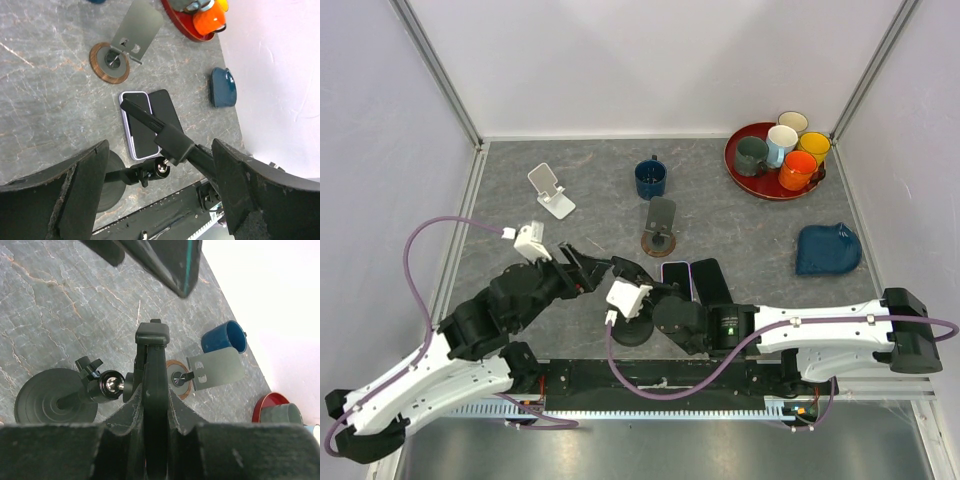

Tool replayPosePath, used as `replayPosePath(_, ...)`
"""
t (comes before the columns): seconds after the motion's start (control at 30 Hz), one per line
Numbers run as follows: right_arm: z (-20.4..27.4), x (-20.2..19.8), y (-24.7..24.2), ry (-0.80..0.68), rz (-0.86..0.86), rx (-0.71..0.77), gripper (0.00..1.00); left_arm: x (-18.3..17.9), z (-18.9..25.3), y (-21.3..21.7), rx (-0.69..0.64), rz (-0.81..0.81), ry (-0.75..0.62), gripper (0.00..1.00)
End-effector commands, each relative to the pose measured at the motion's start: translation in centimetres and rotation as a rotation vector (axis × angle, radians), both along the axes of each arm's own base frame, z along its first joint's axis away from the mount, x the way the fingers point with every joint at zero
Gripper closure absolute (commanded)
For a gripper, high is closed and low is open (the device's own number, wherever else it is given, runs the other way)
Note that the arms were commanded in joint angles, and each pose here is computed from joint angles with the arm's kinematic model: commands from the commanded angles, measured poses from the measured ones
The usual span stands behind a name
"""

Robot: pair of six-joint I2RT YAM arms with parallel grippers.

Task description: Remove the phone from the phone stand

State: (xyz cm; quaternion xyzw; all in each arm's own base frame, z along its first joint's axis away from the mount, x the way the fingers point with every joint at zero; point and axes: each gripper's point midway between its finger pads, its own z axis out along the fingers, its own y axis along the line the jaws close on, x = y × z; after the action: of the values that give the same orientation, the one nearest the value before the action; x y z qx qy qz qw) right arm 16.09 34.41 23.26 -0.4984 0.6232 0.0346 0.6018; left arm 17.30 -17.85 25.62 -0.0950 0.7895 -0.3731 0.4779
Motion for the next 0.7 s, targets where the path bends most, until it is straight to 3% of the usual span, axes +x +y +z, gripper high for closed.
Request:
replayPosePath(0.0, 5.4, 0.1, 1.0, -0.083, 0.035, 0.165, 1.0, 0.4, 0.0, -0.9, -0.055, 0.05, 0.116, 0.11)
replayPosePath(0.43, 4.7, 0.2, 1.8, -0.113, 0.031, 0.115, 1.0, 1.3, -2.2, -3.0, -0.027, 0.078, 0.248, 0.12)
replayPosePath(0.67, 3.9, 0.1, 1.9, -0.121, 0.012, 0.094, 1.0, 2.4, -2.9, -3.2, -0.092, 0.142, 0.257, 0.21)
